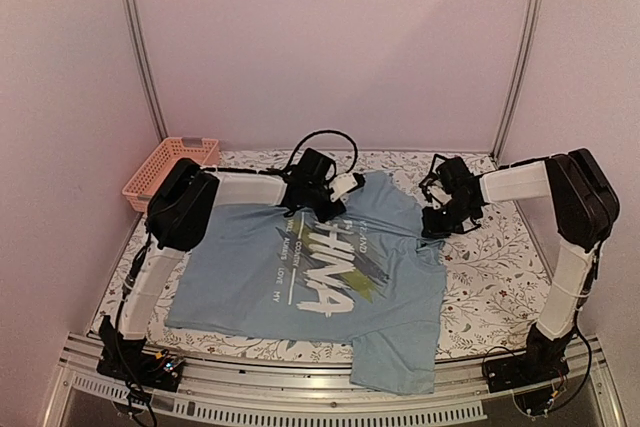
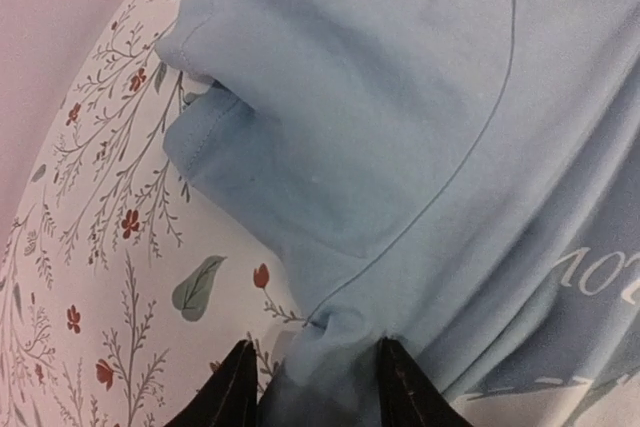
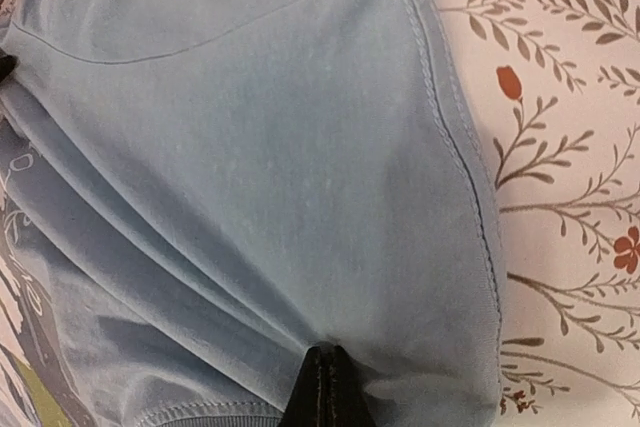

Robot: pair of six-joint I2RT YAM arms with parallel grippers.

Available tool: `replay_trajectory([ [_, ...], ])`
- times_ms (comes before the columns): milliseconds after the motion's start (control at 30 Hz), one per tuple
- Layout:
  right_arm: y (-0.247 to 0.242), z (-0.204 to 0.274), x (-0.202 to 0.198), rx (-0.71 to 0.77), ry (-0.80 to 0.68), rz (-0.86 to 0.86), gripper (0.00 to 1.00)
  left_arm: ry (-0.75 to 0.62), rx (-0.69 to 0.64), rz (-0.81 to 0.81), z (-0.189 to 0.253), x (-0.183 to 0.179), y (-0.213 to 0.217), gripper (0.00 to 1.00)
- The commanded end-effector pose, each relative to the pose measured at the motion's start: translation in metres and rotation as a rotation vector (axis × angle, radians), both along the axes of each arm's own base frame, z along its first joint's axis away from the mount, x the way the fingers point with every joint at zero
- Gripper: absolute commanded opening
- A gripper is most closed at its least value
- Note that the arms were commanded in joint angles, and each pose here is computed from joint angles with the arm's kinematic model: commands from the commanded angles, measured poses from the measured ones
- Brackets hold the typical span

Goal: Pin the brooch onto the clothing

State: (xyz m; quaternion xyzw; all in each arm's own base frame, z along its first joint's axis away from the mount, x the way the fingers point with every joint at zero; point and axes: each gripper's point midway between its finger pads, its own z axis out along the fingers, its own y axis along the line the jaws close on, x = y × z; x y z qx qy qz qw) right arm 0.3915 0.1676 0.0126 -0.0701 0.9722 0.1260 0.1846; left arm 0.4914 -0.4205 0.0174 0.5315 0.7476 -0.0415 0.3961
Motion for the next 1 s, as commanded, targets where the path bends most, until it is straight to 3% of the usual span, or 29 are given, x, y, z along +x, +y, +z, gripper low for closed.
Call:
replay_trajectory([
  [0,-0.014,-0.015,-0.05,-0.045,0.165,0.003,0.0,0.185,0.024,-0.019,-0.014,-0.044,0.013,0.4],
  [133,0.003,0.011,-0.047,0.018,0.141,0.088,0.0,0.234,-0.059,-0.079,0.02,-0.06,0.004,0.4],
  [200,0.017,0.04,-0.023,0.059,0.061,0.14,0.02,0.209,-0.136,-0.102,0.046,-0.056,-0.007,0.44],
  [367,0.036,0.089,0.051,0.044,-0.135,0.169,0.13,0.172,-0.377,0.029,0.097,0.003,-0.021,0.53],
  [500,0.053,0.092,0.094,0.069,-0.181,0.162,0.21,0.249,-0.443,0.198,0.07,0.045,-0.014,0.53],
  [633,0.072,0.095,0.133,0.12,-0.25,0.148,0.24,0.291,-0.474,0.213,0.048,0.047,-0.022,0.59],
  [800,0.093,0.103,0.17,0.193,-0.334,0.158,0.24,0.293,-0.466,0.269,0.027,0.054,-0.019,0.6],
  [967,0.1,0.069,0.188,0.195,-0.304,0.139,0.24,0.313,-0.479,0.246,0.026,0.054,-0.03,0.61],
])
